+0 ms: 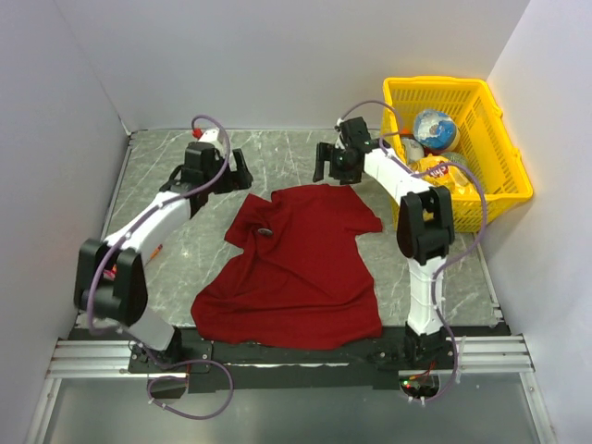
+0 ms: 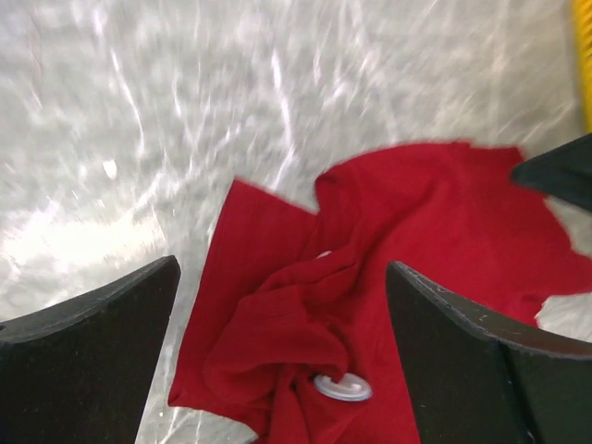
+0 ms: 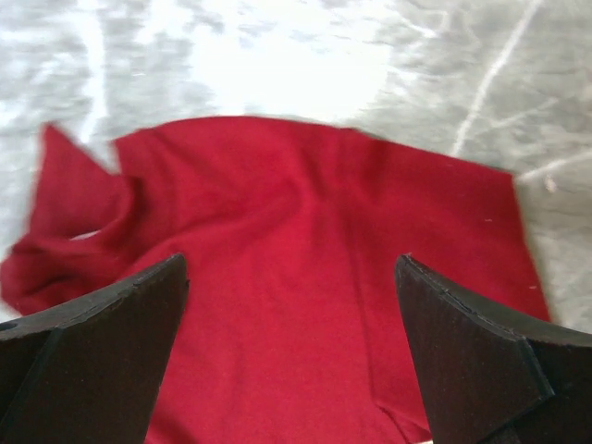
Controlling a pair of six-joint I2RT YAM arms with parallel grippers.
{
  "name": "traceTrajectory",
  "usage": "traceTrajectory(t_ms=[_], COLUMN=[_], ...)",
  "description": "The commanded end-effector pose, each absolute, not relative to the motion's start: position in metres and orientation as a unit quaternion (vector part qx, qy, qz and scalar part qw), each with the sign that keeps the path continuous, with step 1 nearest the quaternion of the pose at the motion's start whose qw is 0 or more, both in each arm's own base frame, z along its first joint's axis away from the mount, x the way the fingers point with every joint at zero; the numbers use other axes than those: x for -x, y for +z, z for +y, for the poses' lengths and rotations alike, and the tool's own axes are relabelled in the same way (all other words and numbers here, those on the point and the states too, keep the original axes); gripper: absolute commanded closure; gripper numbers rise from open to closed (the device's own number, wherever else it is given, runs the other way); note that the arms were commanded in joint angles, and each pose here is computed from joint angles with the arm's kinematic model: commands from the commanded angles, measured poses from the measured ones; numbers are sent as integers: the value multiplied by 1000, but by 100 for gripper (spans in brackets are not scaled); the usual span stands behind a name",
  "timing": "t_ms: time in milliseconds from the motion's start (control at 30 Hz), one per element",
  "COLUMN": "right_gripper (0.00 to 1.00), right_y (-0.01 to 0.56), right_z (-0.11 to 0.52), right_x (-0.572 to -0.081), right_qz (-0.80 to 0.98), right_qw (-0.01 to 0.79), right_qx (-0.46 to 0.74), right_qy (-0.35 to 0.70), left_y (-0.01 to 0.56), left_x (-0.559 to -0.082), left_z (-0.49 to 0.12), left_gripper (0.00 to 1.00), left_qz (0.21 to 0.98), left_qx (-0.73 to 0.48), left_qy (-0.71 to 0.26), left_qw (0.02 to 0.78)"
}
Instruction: Pin the brooch onto the clothing
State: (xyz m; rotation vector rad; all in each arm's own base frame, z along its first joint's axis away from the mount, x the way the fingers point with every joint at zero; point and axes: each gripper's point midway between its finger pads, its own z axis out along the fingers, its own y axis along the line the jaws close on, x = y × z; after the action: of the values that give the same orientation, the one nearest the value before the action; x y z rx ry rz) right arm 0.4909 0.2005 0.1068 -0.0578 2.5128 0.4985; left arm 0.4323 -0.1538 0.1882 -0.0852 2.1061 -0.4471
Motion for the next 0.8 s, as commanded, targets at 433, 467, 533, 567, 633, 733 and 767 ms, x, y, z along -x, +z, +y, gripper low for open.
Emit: traceTrajectory(t_ms=[433, 467, 533, 567, 633, 733, 767], right_gripper=[1, 1, 0, 0, 0, 2, 2], right_y=[56, 53, 47, 40, 38, 28, 19], right_z=[176, 178, 179, 179, 183, 189, 187], right_x=[-489, -487, -485, -482, -480, -478, -474], right_qz=[983, 984, 985, 986, 986, 984, 985], right_qw=[174, 170, 163, 153, 148, 138, 125], right_qx=[50, 55, 61, 65, 77, 106, 113], right_qy=[23, 20, 10, 5, -5, -25, -39], left_y=[48, 46, 40, 37, 29, 18, 16], left_x=[-435, -436, -436, -436, -435, -436, -437], left_z=[-170, -170, -174, -177, -180, -182, -182], left_gripper=[8, 9, 17, 20, 27, 50, 57], left_qz=[937, 938, 940, 942, 946, 951, 951], left_qx=[38, 38, 28, 24, 20, 20, 21], left_qy=[-187, -186, -187, -187, -174, -163, -164], left_qw=[291, 290, 283, 279, 271, 263, 262])
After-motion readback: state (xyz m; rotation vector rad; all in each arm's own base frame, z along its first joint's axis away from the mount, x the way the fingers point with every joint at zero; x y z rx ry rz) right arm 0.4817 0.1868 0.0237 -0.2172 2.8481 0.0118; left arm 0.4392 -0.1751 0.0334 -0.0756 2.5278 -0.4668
